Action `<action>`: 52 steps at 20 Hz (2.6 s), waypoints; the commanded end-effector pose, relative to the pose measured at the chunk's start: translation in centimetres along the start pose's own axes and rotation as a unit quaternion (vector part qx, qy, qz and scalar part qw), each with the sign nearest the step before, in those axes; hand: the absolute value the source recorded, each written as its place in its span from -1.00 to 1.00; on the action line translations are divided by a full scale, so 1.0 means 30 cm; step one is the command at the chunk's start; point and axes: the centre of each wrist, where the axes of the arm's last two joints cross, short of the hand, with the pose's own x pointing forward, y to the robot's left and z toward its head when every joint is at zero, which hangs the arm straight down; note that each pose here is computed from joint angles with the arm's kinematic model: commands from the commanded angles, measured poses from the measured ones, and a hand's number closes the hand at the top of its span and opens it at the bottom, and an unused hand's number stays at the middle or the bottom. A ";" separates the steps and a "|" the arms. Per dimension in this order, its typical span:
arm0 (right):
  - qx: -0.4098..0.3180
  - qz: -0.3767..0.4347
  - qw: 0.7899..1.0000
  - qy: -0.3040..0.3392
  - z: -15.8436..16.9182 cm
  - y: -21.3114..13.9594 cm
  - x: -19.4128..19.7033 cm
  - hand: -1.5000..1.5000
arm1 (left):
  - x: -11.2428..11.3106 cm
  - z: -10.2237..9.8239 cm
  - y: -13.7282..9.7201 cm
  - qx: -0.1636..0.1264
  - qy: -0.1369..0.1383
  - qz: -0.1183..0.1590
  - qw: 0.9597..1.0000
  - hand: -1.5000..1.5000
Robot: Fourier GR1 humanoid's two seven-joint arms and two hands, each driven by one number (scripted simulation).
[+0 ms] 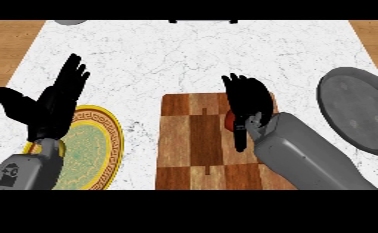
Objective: Pick the bell pepper from the cutting board and place it in the pan
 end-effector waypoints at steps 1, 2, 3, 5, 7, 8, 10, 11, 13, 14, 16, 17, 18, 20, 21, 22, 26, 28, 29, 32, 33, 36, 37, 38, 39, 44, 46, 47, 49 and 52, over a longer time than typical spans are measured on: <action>0.010 0.025 0.997 0.077 -0.025 0.027 -0.003 -1.00 | 0.016 0.039 -0.050 0.007 -0.006 -0.002 1.000 0.00; 0.009 0.017 0.997 0.074 -0.072 0.074 -0.003 -1.00 | 0.034 0.006 -0.044 -0.001 -0.003 0.006 1.000 0.00; 0.018 0.019 0.997 0.076 -0.081 0.038 -0.011 -1.00 | -0.033 0.019 -0.027 0.001 0.000 -0.008 1.000 0.00; 0.016 0.006 0.998 0.065 -0.063 -0.005 0.005 -1.00 | -0.059 0.027 0.004 0.000 0.003 0.001 1.000 0.00; 0.026 0.008 0.997 0.072 -0.093 0.056 -0.010 -1.00 | -0.002 0.014 0.006 -0.003 -0.001 0.006 1.000 0.00; 0.016 0.008 0.998 0.059 -0.121 0.084 -0.066 -1.00 | -0.026 0.019 0.034 0.004 -0.008 0.002 1.000 0.00; 0.033 0.020 0.997 0.069 -0.097 0.047 -0.055 -1.00 | 0.004 -0.021 0.018 0.009 -0.008 -0.012 1.000 0.00; 0.031 0.021 0.997 0.069 -0.097 0.099 -0.012 -1.00 | 0.043 0.049 0.034 -0.013 0.001 -0.001 1.000 0.00; 0.034 0.014 0.997 0.068 -0.159 0.065 -0.033 -1.00 | -0.025 0.010 0.022 -0.008 0.001 0.000 1.000 0.00; 0.046 0.020 0.996 0.067 -0.127 0.097 -0.003 -1.00 | 0.043 0.025 -0.007 0.001 -0.008 -0.002 1.000 0.00; 0.029 0.010 0.997 0.064 -0.134 0.157 -0.027 -1.00 | 0.030 -0.006 -0.009 -0.002 -0.004 -0.004 1.000 0.00; 0.029 0.018 0.998 0.060 -0.169 0.140 0.004 -1.00 | 0.029 -0.022 0.037 -0.001 0.001 0.006 1.000 0.00; 0.034 0.013 0.997 0.063 -0.150 0.166 -0.045 -1.00 | 0.004 0.019 -0.043 0.004 -0.007 -0.002 1.000 0.00; 0.024 0.001 0.998 0.059 -0.191 0.140 0.012 -1.00 | -0.004 0.006 -0.007 0.001 -0.004 -0.002 1.000 0.00; 0.025 -0.003 0.998 0.057 -0.217 0.141 -0.061 -1.00 | -0.010 -0.004 0.005 0.004 -0.013 -0.007 1.000 0.00; 0.027 -0.015 0.998 0.058 -0.162 0.123 0.041 -1.00 | 0.031 -0.011 -0.006 0.001 0.001 0.000 1.000 0.00; 0.049 -0.009 0.997 0.050 -0.273 0.211 -0.044 -1.00 | -0.039 0.020 -0.020 -0.008 0.003 -0.007 1.000 0.00; 0.063 -0.014 0.996 0.056 -0.236 0.233 -0.114 -1.00 | 0.021 0.058 -0.059 -0.002 -0.005 0.002 1.000 0.00; 0.054 -0.015 0.998 0.029 -0.229 0.239 -0.023 1.00 | -0.057 -0.008 0.012 0.002 -0.010 0.000 1.000 0.00; 0.032 0.008 0.999 0.003 -0.273 0.263 -0.065 1.00 | 0.012 0.003 0.014 -0.003 -0.003 -0.012 1.000 0.00; 0.024 0.005 1.000 -0.002 -0.280 0.262 -0.024 1.00 | 0.023 0.027 -0.022 -0.001 -0.006 0.001 1.000 0.00; 0.016 -0.007 1.000 -0.002 -0.290 0.255 -0.014 1.00 | 0.027 0.019 0.026 0.000 0.000 -0.006 1.000 0.00; 0.015 -0.006 1.000 -0.007 -0.314 0.250 -0.024 1.00 | -0.065 -0.025 -0.014 -0.004 0.006 -0.006 1.000 0.00; 0.016 -0.013 1.000 -0.010 -0.298 0.253 -0.017 1.00 | -0.009 0.020 0.044 -0.011 0.002 0.000 1.000 0.00; 0.010 -0.010 1.000 -0.009 -0.336 0.253 -0.106 1.00 | -0.007 -0.013 -0.018 0.002 0.001 -0.002 1.000 0.00; -0.020 -0.033 0.999 -0.009 -0.236 0.195 -0.025 1.00 | 0.001 0.004 -0.035 0.003 -0.003 -0.003 1.000 0.00; -0.075 -0.021 0.997 -0.017 -0.245 0.174 -0.086 1.00 | -0.043 0.012 0.007 0.002 0.002 0.000 1.000 0.00; -0.117 -0.036 0.992 -0.010 -0.234 0.164 -0.038 1.00 | -0.021 0.004 -0.008 0.004 0.006 -0.001 1.000 0.00; -0.111 -0.023 0.992 -0.048 -0.121 0.251 -0.100 1.00 | 0.005 0.040 -0.006 0.014 -0.001 -0.006 1.000 0.00; -0.130 -0.022 0.987 -0.094 -0.008 0.298 -0.229 1.00 | -0.007 0.064 0.072 0.028 0.005 -0.005 1.000 0.00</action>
